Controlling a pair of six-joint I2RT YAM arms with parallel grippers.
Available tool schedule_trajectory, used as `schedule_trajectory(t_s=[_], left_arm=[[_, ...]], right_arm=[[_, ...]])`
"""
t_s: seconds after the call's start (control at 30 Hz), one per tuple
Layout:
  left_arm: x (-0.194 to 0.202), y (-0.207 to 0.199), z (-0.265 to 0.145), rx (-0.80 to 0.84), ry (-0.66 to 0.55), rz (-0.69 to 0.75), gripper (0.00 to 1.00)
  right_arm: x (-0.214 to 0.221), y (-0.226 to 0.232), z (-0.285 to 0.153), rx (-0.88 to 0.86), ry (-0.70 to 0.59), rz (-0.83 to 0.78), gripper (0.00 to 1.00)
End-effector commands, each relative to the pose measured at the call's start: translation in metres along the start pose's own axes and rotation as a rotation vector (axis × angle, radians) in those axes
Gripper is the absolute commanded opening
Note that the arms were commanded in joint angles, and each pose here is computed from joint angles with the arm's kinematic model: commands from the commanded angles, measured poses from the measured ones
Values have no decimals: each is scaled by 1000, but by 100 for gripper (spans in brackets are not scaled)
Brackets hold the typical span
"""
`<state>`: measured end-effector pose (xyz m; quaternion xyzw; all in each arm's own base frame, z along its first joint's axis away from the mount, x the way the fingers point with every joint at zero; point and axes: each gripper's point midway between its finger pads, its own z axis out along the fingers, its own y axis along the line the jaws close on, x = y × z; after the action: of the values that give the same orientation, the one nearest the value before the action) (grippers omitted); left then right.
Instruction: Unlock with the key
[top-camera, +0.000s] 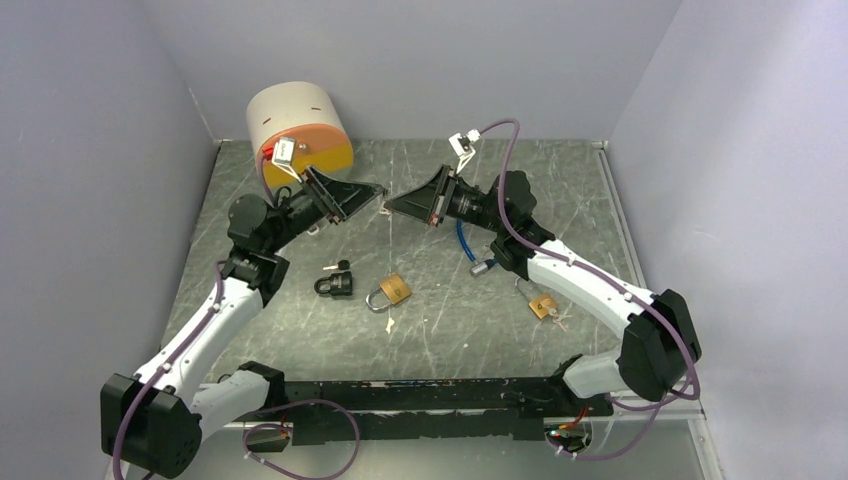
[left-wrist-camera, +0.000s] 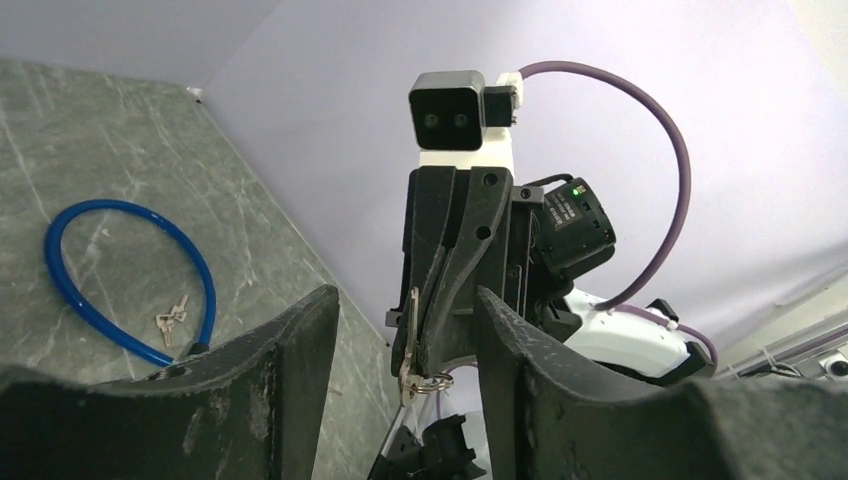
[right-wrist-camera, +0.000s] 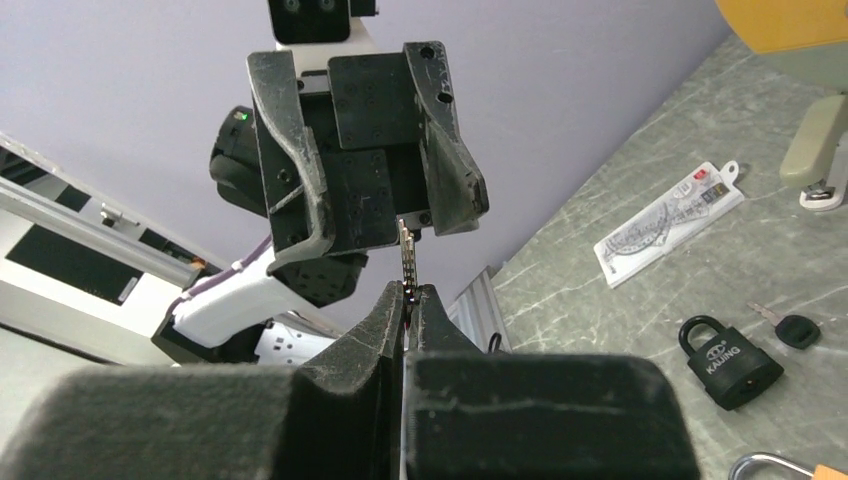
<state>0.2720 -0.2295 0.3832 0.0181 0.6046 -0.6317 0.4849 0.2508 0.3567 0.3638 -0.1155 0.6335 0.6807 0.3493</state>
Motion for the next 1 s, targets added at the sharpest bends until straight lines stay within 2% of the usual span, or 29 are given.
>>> schedule_trajectory(t_s=[0.0,0.17,0.43,0.63,0.87,0.97], left_arm=[[-3,-13,1,13,47,43,54],[8,-17,4,35,161,57,49],[14,-8,7,13,207,37,20],[18,-4,2,-9,206,32,27],[15,0,-1,-44,183,39,18],[12,0,-2,-47,174,41,18]], right_arm=[[-1,16,-11,-38,8,-72,0],[6,13,-11,-38,33,-61,0],[7,7,-10,-19,36,-45,0],[4,3,-10,1,20,-35,0],[2,-2,-14,15,2,-20,0],[3,-4,-14,15,3,-16,0]])
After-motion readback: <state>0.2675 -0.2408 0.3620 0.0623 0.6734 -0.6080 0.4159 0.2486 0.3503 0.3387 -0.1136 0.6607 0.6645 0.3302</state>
